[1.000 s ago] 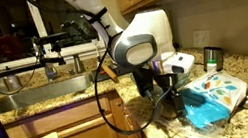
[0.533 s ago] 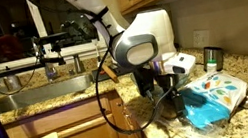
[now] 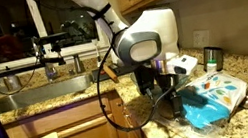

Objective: Remove a potato from the bag and put it in the glass bowl

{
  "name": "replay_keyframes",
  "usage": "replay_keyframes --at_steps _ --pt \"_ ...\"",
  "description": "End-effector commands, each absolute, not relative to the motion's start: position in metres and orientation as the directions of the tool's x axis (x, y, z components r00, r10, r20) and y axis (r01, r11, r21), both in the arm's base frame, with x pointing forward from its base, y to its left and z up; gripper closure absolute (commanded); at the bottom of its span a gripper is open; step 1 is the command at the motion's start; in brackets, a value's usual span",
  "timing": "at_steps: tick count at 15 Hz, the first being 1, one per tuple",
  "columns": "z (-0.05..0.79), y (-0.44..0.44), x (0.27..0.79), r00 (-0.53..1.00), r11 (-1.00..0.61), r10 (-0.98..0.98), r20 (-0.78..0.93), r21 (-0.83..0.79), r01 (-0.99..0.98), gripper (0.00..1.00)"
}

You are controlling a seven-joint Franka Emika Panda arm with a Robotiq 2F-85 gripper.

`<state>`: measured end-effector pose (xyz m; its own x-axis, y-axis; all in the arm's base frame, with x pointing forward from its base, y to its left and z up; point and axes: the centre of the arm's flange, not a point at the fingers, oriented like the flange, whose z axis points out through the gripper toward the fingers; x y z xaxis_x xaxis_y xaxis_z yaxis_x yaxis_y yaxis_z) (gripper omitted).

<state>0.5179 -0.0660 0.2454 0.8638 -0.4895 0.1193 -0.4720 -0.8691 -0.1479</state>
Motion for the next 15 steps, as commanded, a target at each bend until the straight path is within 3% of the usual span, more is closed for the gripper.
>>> replay_keyframes --at_steps 1,15 --pt "0.236 -0.072 0.518 0.87 -0.868 -0.488 0.072 -0.139 -0.476 0.0" --pt "0.22 -0.078 0.513 0.846 -0.846 -0.532 0.036 -0.073 -0.529 0.0"
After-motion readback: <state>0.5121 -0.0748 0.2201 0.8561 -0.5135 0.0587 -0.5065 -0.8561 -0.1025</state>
